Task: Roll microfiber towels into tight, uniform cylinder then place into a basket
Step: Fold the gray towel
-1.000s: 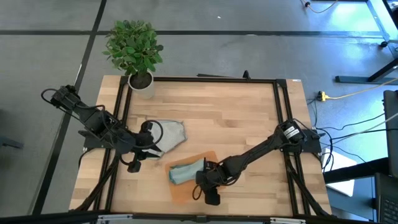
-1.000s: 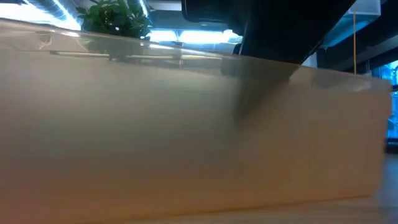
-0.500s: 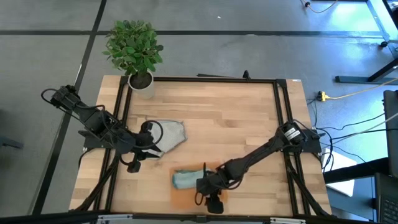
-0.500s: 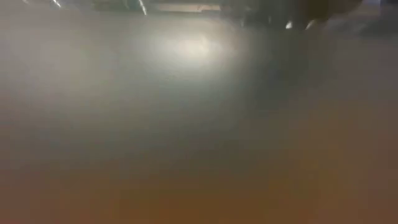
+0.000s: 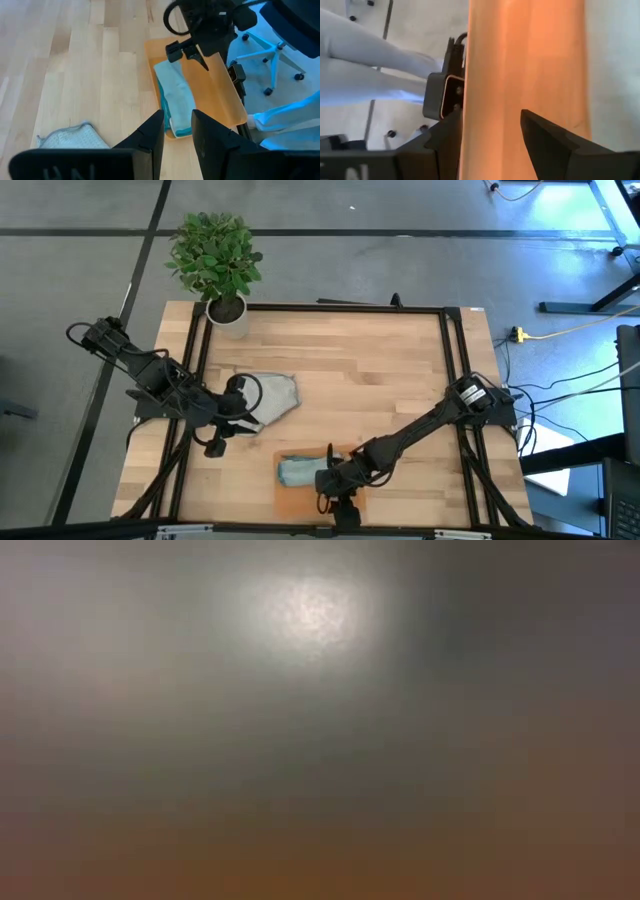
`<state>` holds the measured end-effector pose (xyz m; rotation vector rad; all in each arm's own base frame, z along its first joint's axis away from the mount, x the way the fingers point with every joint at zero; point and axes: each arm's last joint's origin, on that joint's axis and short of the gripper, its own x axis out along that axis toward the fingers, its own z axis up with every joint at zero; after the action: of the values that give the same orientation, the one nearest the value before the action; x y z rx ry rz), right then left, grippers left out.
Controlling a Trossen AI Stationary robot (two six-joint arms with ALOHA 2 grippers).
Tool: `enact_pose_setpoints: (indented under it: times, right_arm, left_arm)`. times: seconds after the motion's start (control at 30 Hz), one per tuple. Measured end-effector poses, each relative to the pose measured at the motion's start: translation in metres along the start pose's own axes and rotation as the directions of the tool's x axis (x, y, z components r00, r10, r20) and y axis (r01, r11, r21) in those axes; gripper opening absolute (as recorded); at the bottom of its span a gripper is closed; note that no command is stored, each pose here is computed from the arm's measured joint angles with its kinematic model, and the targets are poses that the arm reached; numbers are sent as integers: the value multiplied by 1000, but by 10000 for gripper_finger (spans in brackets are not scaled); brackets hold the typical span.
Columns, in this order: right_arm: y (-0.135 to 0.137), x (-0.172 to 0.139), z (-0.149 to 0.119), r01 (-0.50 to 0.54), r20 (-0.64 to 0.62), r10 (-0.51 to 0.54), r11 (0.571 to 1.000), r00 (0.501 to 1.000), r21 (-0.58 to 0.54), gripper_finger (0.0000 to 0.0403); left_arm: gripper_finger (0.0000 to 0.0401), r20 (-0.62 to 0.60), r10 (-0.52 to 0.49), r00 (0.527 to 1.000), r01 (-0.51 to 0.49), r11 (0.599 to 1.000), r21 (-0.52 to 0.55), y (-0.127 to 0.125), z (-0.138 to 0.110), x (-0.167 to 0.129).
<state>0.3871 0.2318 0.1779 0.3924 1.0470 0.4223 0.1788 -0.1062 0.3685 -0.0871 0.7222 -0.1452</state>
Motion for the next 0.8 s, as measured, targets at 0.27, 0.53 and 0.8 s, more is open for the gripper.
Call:
enact_pose_setpoints:
  times: [0.27,0.53,0.8]
  right_arm:
    - [-10,-49,11,273,78,-272,962,959,9,201]
    - [-24,-88,35,358,231,-357,933,905,36,201]
    - [-68,-96,56,388,257,-411,911,875,138,201]
  left_arm:
    - [89,-33,16,999,-20,993,-118,1,-3,0]
    - [89,-82,98,992,-118,948,-297,6,-10,-1]
    - [89,-128,202,971,-236,895,-379,12,-17,-2]
